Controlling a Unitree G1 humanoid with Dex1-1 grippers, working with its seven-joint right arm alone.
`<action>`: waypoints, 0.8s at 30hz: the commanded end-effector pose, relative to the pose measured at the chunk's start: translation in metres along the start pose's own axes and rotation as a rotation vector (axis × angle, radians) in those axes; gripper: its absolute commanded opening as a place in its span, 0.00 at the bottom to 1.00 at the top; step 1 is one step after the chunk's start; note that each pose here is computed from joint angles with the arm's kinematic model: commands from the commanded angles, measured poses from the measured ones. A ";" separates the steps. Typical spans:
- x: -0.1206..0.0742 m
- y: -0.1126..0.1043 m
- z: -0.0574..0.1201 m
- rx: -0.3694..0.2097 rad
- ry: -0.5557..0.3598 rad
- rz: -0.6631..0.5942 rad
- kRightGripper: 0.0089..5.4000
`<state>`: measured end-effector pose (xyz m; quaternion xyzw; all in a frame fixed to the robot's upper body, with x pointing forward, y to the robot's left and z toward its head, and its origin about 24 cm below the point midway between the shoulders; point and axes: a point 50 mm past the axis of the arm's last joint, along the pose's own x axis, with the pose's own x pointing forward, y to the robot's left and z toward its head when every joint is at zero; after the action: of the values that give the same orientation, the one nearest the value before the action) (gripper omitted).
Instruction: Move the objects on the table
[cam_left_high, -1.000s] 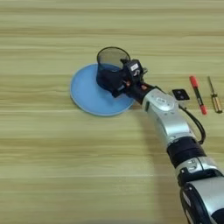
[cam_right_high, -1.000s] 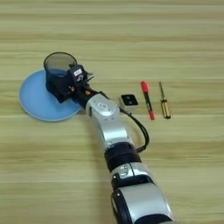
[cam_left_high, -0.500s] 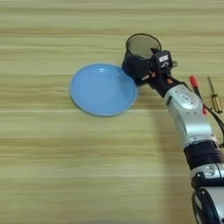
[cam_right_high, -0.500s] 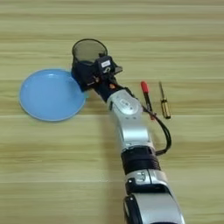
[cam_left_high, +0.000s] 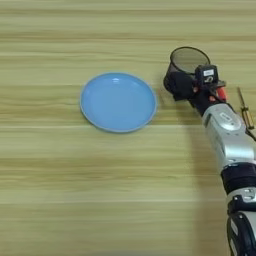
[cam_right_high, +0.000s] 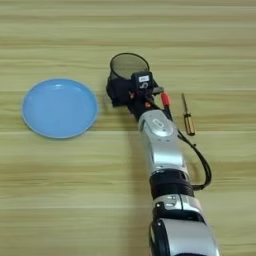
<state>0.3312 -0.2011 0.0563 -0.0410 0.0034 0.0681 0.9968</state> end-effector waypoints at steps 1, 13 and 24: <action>0.018 -0.004 0.037 -0.021 -0.124 -0.005 0.88; 0.021 0.001 0.026 -0.006 -0.080 0.029 0.88; 0.023 0.006 0.018 -0.020 -0.049 0.046 0.88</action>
<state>0.3347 -0.1921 0.0335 -0.0293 0.0499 0.0893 0.9943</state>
